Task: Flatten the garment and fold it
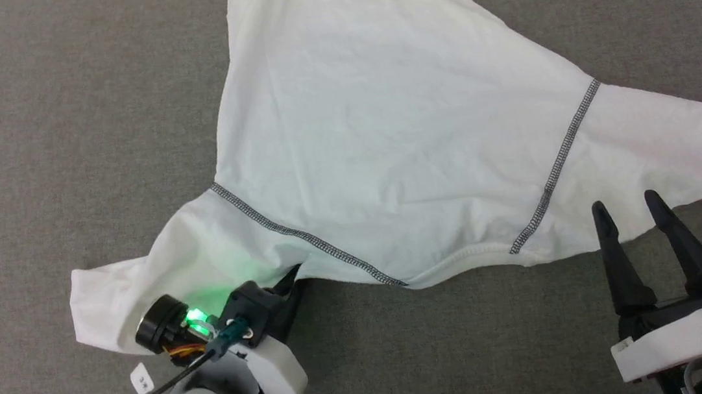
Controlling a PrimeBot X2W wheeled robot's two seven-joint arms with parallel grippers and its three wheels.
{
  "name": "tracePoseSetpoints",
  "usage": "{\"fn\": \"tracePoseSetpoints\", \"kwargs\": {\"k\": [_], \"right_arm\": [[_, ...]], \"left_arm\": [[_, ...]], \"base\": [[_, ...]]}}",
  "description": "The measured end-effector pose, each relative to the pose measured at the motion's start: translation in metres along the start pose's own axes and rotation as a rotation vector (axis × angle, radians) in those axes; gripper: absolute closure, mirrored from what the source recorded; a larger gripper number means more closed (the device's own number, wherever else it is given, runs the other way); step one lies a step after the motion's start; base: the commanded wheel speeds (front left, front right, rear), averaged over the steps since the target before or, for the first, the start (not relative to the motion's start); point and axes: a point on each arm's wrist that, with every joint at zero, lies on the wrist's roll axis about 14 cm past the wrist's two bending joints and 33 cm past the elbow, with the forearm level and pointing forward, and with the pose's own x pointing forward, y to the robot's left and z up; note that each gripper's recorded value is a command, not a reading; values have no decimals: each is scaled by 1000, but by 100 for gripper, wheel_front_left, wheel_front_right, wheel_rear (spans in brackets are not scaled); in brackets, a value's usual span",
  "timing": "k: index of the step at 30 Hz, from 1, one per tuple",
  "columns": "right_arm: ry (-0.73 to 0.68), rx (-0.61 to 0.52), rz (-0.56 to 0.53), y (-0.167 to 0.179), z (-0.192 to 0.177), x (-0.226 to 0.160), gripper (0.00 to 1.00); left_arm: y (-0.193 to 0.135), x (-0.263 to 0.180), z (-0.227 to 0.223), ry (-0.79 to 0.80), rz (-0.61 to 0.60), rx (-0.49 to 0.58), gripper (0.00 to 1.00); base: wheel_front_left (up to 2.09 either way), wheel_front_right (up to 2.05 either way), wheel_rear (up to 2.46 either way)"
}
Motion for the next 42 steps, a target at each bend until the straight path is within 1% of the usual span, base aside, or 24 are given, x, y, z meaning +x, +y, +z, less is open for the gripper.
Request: {"fn": "tracePoseSetpoints", "kwargs": {"k": [5,8,10,12,18,20,25,30,34,42], "right_arm": [[-23,-2,17,6,10,-5,0],[-32,9,24,9,16,-8,0],[-11,6,31,12,14,-11,0],[45,8,30,12,6,-14,0],[262,31,-39,-11,-34,-28,0],[307,46,-56,-17,-43,-31,0],[358,83,-69,-22,-57,-29,0],[415,89,-89,-29,-72,-27,0],[418,82,-86,-30,-75,-16,0],[417,76,-48,-20,-78,1,0]], "left_arm": [[6,-21,8,-73,78,-183,100],[11,-36,21,-128,116,-243,100],[16,-47,24,-141,147,-248,100],[19,-55,27,-151,169,-256,100],[20,-59,29,-156,179,-276,100],[20,-57,27,-150,177,-282,100],[19,-51,22,-132,171,-297,100],[21,-46,18,-119,171,-303,100],[22,-43,13,-103,171,-309,100],[22,-41,5,-81,173,-320,100]], "base": [[0,0,0],[0,0,0],[0,0,0],[0,0,0],[0,0,0],[0,0,0],[0,0,0],[0,0,0],[0,0,0],[0,0,0]]}}
